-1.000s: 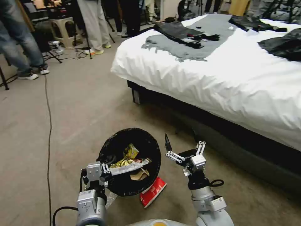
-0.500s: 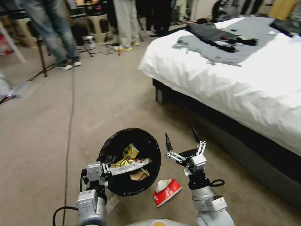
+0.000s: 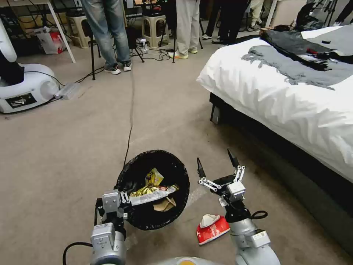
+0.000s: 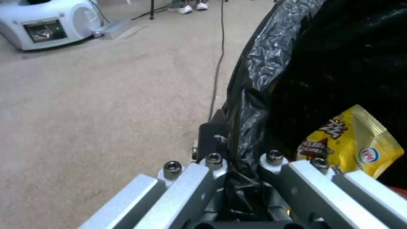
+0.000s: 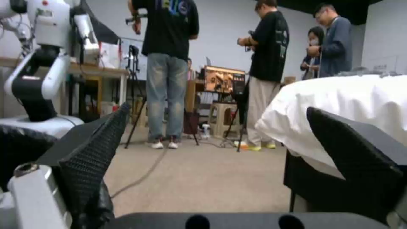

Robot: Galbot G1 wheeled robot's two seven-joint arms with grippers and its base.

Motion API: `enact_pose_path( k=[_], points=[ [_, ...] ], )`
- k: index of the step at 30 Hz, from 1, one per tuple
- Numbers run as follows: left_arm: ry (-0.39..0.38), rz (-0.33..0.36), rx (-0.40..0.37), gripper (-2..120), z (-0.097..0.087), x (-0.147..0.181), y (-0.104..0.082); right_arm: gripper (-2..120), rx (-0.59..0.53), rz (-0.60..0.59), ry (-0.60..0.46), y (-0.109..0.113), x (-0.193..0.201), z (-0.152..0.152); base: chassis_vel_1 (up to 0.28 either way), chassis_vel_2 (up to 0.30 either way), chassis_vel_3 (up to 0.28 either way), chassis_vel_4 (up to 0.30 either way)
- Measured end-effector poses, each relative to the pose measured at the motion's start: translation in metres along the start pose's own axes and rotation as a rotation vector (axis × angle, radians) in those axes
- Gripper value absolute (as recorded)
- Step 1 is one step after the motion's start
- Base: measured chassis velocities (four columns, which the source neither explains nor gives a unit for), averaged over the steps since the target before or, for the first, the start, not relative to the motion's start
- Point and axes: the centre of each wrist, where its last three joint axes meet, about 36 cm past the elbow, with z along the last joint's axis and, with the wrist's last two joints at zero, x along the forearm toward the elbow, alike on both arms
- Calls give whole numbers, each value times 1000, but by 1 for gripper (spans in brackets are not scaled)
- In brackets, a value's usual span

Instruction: Pick up the trash bin, then pick up the garbage from the floor and place it into the trash bin.

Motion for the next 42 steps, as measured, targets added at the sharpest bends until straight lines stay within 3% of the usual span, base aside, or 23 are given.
enact_pose_path(
  k=[9, 19, 21, 27, 29, 31, 32, 42],
  points=[
    [-4, -3, -1, 0, 0, -2, 1, 100, -70, 77, 181, -7, 10, -2, 0, 0, 0, 0],
    [-3, -3, -1, 0, 1, -4, 1, 100, -105, 62, 374, -20, 19, 8, 0, 0, 0, 0],
    [-1, -1, -1, 0, 2, -4, 0, 100, -69, -21, 450, -33, 24, 18, 0, 0, 0, 0],
    [1, 0, -4, 0, 3, -4, 0, 100, 55, -224, 518, -62, 32, 40, 0, 0, 0, 0],
    [2, -1, -5, 0, 3, -3, 0, 100, 155, -409, 539, -89, 35, 55, 0, 0, 0, 0],
    [2, -1, -6, 0, 3, -3, 0, 100, 171, -442, 543, -94, 35, 58, 0, 0, 0, 0],
    [1, -3, -7, 0, 3, -3, -1, 100, 213, -523, 562, -107, 35, 65, 0, 0, 0, 0],
    [3, -4, -11, 0, 6, -2, -4, 100, 385, -782, 655, -142, 43, 100, 0, 0, 0, 0]
  ],
)
